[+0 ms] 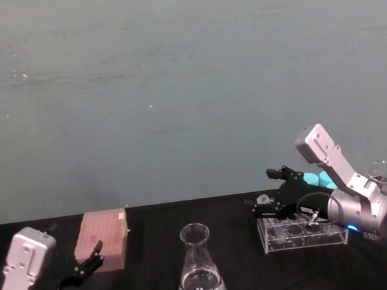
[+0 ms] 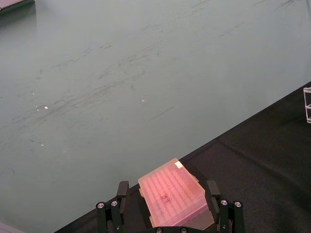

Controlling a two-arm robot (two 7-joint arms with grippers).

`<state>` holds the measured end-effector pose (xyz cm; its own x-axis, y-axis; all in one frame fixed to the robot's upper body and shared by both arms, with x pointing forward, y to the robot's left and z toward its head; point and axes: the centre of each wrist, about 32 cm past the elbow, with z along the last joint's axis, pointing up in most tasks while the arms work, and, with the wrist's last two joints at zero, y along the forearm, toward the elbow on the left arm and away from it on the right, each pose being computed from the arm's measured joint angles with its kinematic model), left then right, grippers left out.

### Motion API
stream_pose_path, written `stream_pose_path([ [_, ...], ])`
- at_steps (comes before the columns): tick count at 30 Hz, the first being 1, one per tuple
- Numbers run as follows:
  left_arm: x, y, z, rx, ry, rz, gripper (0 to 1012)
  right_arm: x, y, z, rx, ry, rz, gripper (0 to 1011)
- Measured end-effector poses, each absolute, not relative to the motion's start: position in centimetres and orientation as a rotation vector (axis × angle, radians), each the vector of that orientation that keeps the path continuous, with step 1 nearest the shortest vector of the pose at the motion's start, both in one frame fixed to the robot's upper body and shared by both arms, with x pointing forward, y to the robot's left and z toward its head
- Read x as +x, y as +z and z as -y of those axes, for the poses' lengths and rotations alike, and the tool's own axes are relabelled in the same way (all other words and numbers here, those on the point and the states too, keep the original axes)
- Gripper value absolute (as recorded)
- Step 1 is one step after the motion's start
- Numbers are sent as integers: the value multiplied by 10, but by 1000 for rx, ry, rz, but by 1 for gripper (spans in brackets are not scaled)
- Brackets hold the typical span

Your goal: Pour the liquid from the test tube into the beaker using one hand.

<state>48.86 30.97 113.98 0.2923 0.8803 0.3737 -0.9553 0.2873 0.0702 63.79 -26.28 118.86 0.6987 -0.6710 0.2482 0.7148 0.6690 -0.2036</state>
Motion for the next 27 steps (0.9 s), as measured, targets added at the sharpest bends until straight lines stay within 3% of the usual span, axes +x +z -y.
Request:
stream_pose_path([
  [27, 489, 1140, -310, 305, 1248, 285, 1000, 618, 1180, 269, -203, -896, 178, 1000],
])
